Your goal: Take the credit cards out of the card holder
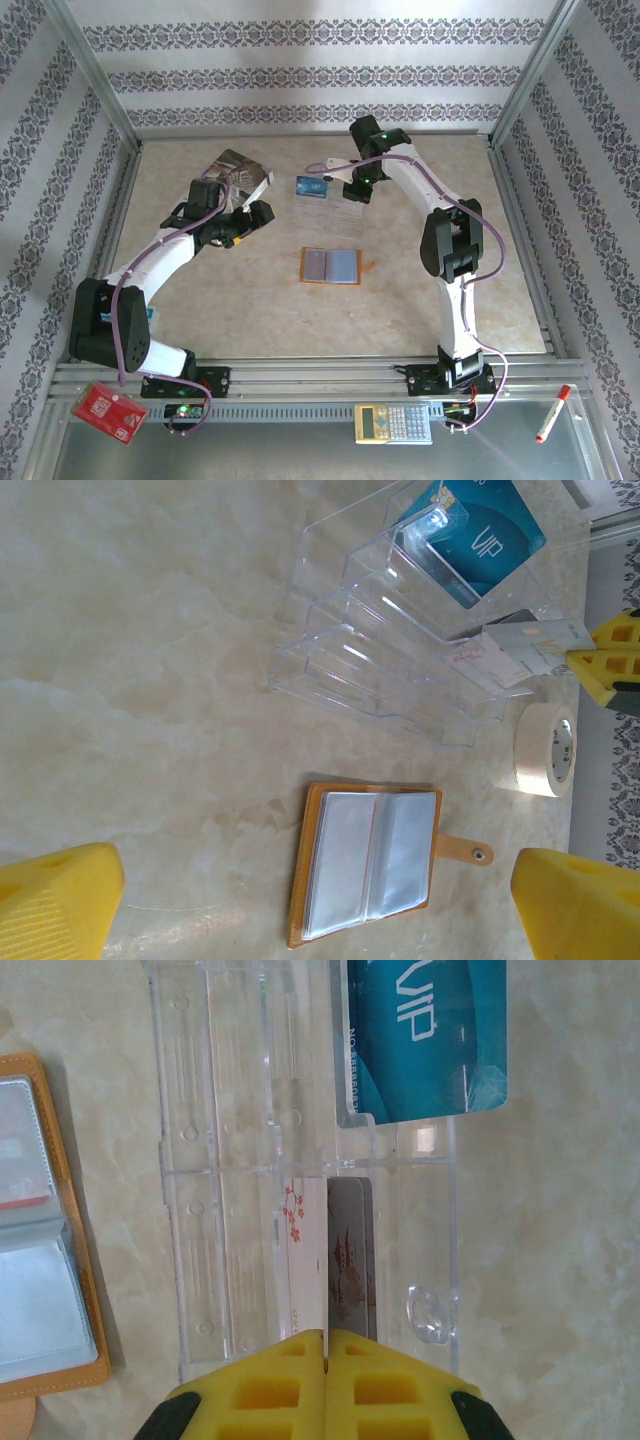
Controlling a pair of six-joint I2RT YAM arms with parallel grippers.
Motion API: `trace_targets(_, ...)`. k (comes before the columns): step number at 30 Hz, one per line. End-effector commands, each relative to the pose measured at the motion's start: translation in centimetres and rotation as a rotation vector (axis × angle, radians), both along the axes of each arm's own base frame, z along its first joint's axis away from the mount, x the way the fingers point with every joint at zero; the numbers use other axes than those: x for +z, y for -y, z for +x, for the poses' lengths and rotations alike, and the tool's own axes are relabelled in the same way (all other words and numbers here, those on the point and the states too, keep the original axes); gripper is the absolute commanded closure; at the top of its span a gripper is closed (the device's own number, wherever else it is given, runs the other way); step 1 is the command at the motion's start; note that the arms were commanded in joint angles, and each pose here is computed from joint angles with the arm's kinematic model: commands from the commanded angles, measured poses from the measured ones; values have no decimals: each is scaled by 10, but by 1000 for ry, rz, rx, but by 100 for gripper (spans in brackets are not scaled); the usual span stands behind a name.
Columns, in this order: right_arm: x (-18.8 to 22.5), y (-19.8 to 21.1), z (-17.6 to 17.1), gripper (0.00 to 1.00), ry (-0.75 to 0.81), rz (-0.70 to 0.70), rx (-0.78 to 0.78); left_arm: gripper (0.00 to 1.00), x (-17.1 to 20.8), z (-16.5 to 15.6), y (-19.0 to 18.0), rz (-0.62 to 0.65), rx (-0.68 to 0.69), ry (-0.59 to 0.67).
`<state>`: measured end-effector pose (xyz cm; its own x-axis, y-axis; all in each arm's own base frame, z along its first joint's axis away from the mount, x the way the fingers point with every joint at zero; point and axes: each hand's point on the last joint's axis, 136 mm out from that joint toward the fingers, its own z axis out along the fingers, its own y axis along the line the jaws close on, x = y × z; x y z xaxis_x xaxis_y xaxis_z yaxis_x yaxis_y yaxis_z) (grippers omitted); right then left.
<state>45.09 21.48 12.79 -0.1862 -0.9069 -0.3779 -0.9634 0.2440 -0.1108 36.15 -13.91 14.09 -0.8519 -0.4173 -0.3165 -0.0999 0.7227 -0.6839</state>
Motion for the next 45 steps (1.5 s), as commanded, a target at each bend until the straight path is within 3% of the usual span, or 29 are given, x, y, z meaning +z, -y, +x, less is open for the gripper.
trace_targets(1, -11, 6, 1, 100, -26, -32, 0, 0, 0, 0, -4, -15, 15, -5)
trace_targets(22, -11, 12, -9, 100, -69, -33, 5, 0, -4, 0, -3, -16, 14, -14)
trace_targets(34, -9, 5, 1, 87, -35, -29, -23, 0, -4, -1, -3, -20, 15, -16)
trace_targets(45, 33, 4, 3, 82, 41, 51, -50, 0, -4, 0, -2, -27, 12, -13)
